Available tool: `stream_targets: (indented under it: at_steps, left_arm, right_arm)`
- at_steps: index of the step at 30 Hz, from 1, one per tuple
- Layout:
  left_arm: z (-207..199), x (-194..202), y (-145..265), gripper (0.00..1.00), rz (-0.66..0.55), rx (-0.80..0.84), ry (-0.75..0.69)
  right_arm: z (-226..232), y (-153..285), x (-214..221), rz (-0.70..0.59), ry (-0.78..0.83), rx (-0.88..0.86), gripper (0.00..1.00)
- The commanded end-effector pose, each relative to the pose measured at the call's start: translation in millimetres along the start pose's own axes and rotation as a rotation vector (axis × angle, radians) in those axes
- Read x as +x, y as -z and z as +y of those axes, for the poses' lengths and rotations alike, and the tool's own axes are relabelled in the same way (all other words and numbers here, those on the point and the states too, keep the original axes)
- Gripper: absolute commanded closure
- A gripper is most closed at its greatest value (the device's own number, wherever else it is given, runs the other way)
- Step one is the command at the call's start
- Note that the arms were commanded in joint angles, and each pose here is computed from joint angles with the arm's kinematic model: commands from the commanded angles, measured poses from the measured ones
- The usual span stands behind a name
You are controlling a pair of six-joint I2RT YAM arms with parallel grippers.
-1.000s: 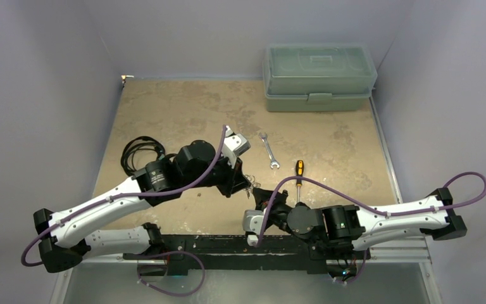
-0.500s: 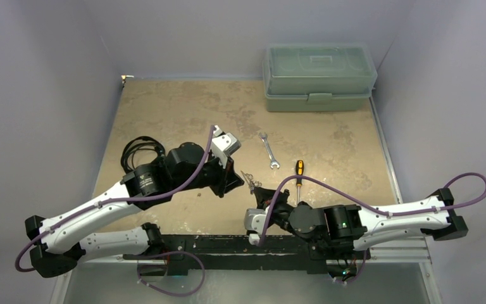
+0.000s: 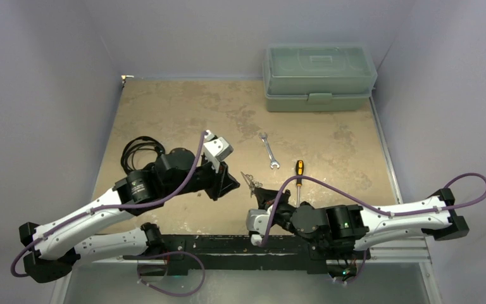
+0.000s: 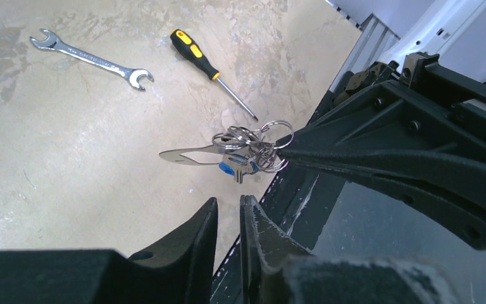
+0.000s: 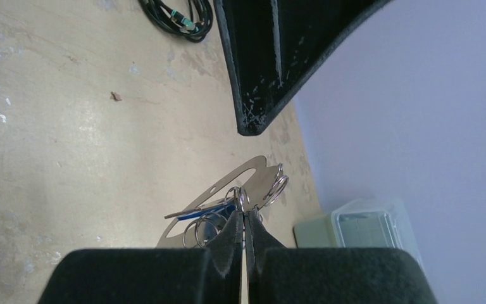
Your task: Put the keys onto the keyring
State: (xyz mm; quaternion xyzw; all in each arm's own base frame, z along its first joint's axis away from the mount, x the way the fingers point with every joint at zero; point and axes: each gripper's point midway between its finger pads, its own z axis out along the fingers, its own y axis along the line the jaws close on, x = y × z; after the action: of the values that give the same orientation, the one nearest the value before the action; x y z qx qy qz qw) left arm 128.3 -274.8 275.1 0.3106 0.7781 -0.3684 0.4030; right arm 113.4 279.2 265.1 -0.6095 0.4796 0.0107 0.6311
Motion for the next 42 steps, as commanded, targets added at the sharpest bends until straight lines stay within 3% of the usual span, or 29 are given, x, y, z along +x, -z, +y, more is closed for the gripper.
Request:
stream_targets:
  at_steps: [1,5,11,18,25,29,31,35,39,42]
  left_arm:
    - [-2,-23,13,0.76,-0.144,0.026,-0.093]
    - [-6,-26,22,0.54,-0.233,0.076,-0.169]
    - [-2,-13,14,0.45,-0.31,0.102,-0.197]
    - [-16,-3,6,0.44,-0.353,0.213,-0.227]
    - [-25,-20,26,0.48,-0.478,0.249,-0.313]
    - [-34,-23,42,0.48,-0.564,0.304,-0.366]
    - [-39,-22,47,0.53,-0.587,0.336,-0.403]
    - [-51,-20,57,0.58,-0.584,0.395,-0.496]
    - [-50,-24,66,0.53,-0.552,0.371,-0.611]
    - [-48,-23,72,0.51,-0.538,0.353,-0.662]
  right_arm:
    - [-16,7,-21,-0.101,-0.075,0.034,1.0]
    - [-18,11,-28,-0.147,-0.105,0.017,1.0]
    - [-20,18,-44,-0.235,-0.171,-0.013,1.0]
    - [-15,20,-48,-0.269,-0.243,-0.031,1.0]
    - [-22,36,-72,-0.357,-0.432,-0.098,1.0]
    - [-26,38,-78,-0.34,-0.531,-0.115,1.0]
    - [-28,36,-81,-0.324,-0.57,-0.118,1.0]
    - [-38,40,-102,-0.384,-0.665,-0.149,1.0]
    - [-58,43,-114,-0.473,-0.754,-0.138,1.0]
    - [-75,16,-98,-0.446,-0.801,-0.13,1.0]
